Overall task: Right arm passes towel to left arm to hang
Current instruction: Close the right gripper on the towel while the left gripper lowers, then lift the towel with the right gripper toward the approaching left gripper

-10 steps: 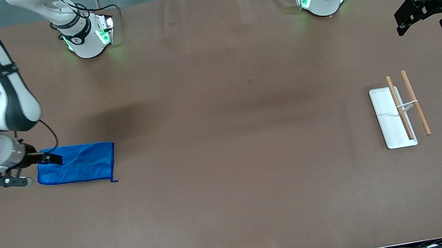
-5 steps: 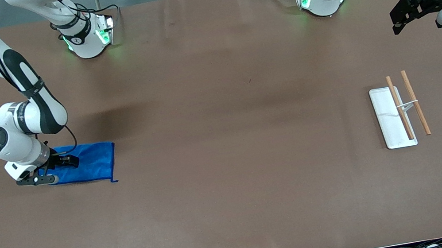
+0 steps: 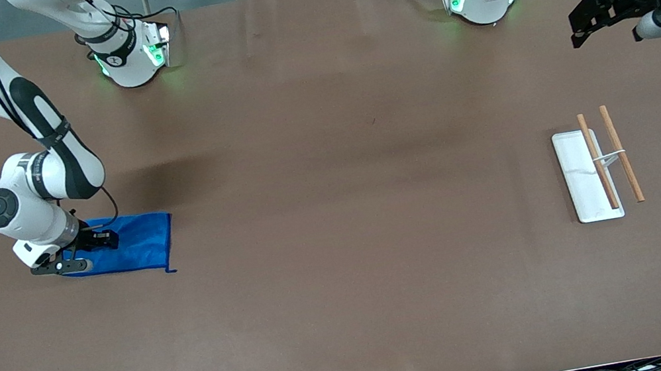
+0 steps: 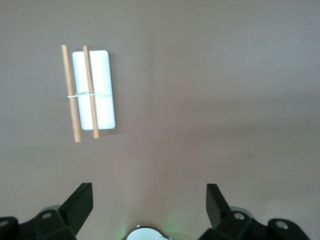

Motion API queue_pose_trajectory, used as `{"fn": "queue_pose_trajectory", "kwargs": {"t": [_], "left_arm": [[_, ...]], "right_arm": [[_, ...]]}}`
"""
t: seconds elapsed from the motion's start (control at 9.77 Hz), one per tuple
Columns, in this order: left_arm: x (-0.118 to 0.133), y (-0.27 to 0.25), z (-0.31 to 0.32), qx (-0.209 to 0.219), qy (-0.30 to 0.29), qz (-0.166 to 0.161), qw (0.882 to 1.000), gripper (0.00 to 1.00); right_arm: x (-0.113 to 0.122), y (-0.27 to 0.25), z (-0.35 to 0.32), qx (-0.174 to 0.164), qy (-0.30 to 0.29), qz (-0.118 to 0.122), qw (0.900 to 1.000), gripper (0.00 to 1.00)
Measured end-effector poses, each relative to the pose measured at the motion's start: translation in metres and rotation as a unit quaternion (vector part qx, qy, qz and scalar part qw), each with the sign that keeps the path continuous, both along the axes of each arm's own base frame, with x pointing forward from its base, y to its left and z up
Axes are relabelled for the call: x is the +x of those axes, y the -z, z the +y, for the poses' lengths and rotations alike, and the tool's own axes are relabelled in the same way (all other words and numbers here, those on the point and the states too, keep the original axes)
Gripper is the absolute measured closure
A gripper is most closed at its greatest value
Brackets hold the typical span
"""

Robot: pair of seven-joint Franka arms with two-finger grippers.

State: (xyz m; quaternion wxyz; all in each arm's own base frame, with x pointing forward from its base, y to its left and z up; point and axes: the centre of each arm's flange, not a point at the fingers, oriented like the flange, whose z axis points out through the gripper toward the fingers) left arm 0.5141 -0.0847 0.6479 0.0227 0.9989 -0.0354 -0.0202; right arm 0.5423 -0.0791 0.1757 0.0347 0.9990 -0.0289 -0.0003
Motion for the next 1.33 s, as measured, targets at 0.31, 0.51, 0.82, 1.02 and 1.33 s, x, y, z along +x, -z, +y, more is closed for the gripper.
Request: {"fn": "queue_pose_trajectory", "kwargs": {"t": [0.31,0.51,0.82,1.02,1.33], "left_arm": [[0.015,0.017,-0.007,-0.014,0.005,0.004,1.000,0.00],[0.030,0.038,-0.039,-0.044,0.026,0.000,0.999,0.00],[0.076,0.111,-0.089,-0.161,0.011,0.014,0.987,0.00],[0.106,0.171,-0.104,-0.258,-0.037,0.045,0.964,0.00],[0.125,0.247,-0.141,-0.443,-0.072,0.101,0.888,0.00]], "right_arm": [[0.002,-0.001,0.004,0.006,0.006,0.003,1.000,0.82],[0.008,-0.009,0.003,0.013,0.021,0.035,0.999,0.96],[0.052,-0.097,0.033,0.024,0.041,0.085,0.995,0.96],[0.073,-0.166,0.075,0.024,0.055,0.086,0.995,0.96],[0.084,-0.219,0.181,0.051,0.059,0.070,0.994,0.96]]}}
